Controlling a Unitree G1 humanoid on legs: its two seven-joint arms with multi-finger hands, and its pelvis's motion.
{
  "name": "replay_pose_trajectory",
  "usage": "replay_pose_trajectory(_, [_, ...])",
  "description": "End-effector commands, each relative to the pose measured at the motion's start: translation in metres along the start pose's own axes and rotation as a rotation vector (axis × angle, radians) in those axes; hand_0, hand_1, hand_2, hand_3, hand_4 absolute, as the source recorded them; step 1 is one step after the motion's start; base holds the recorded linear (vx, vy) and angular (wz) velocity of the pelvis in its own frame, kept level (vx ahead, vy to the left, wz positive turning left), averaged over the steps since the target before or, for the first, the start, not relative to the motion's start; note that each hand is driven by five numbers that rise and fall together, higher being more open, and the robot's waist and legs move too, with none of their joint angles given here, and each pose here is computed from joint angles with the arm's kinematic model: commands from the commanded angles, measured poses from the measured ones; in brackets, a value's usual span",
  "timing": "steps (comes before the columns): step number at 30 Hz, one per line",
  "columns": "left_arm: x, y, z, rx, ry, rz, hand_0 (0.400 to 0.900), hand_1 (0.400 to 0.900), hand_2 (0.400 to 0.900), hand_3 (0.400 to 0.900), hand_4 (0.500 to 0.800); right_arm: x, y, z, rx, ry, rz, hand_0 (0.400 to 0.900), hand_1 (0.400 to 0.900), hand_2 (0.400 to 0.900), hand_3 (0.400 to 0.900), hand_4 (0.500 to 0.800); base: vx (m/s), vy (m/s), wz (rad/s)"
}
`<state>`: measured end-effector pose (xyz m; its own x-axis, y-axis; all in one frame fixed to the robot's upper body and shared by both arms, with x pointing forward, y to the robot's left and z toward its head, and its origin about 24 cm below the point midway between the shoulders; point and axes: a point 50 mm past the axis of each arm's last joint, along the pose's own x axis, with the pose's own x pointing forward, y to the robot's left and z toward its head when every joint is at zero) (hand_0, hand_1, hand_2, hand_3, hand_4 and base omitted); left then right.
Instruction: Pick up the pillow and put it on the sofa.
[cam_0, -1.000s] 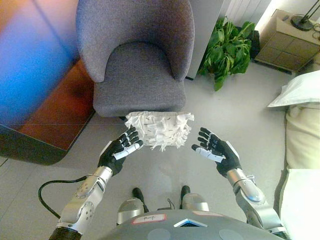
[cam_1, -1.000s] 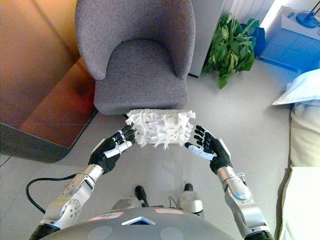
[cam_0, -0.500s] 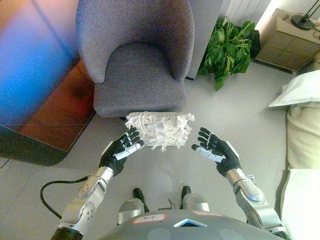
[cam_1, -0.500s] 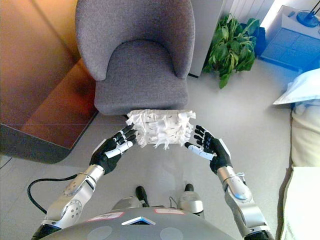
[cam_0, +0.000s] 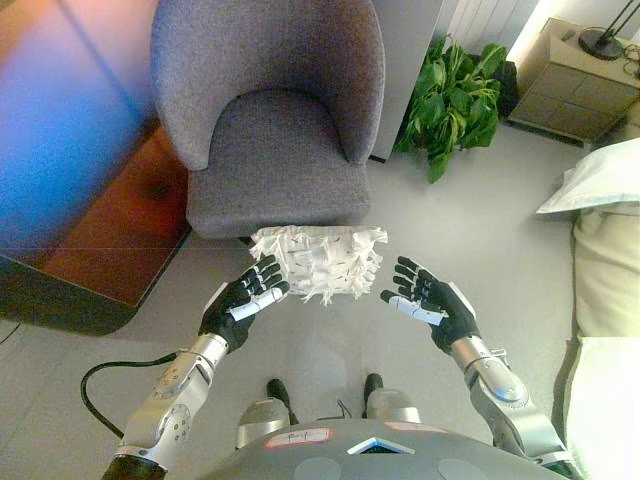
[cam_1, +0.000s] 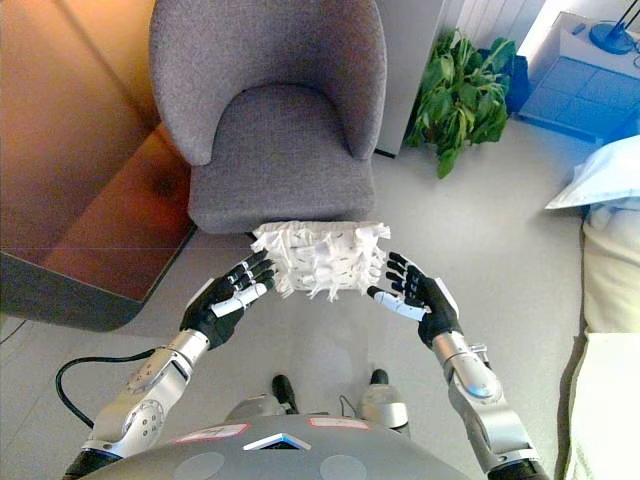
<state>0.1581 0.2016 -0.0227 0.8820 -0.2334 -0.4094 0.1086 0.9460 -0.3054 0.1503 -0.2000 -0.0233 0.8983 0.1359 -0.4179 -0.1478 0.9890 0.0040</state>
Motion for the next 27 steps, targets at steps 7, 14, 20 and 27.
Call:
replay_pose_trajectory(7, [0.006,-0.018,0.047,-0.014,-0.271,-0.169,0.900,0.900,0.900,0.900,0.800,0.010,-0.017,0.043,-0.118,-0.186,0.019,0.900,0.900,0.900,0.900,0.800,0.024,-0.099,-0.17])
replay_pose_trajectory(14, [-0.001,-0.018,0.045,-0.039,-0.266,-0.219,0.900,0.900,0.900,0.900,0.800,0.002,-0.024,0.038,-0.136,-0.161,0.021,0.900,0.900,0.900,0.900,0.800,0.230,0.063,-0.18])
replay_pose_trajectory(20, [-0.005,-0.025,0.027,-0.080,-0.238,-0.263,0.900,0.900,0.900,0.900,0.800,-0.012,-0.029,0.028,-0.147,-0.121,0.023,0.900,0.900,0.900,0.900,0.800,0.437,0.204,-0.30])
replay_pose_trajectory(27, [-0.005,-0.020,0.028,-0.095,-0.265,-0.243,0.900,0.900,0.900,0.900,0.800,-0.013,-0.029,0.025,-0.116,-0.110,0.072,0.900,0.900,0.900,0.900,0.800,0.474,0.176,-0.32])
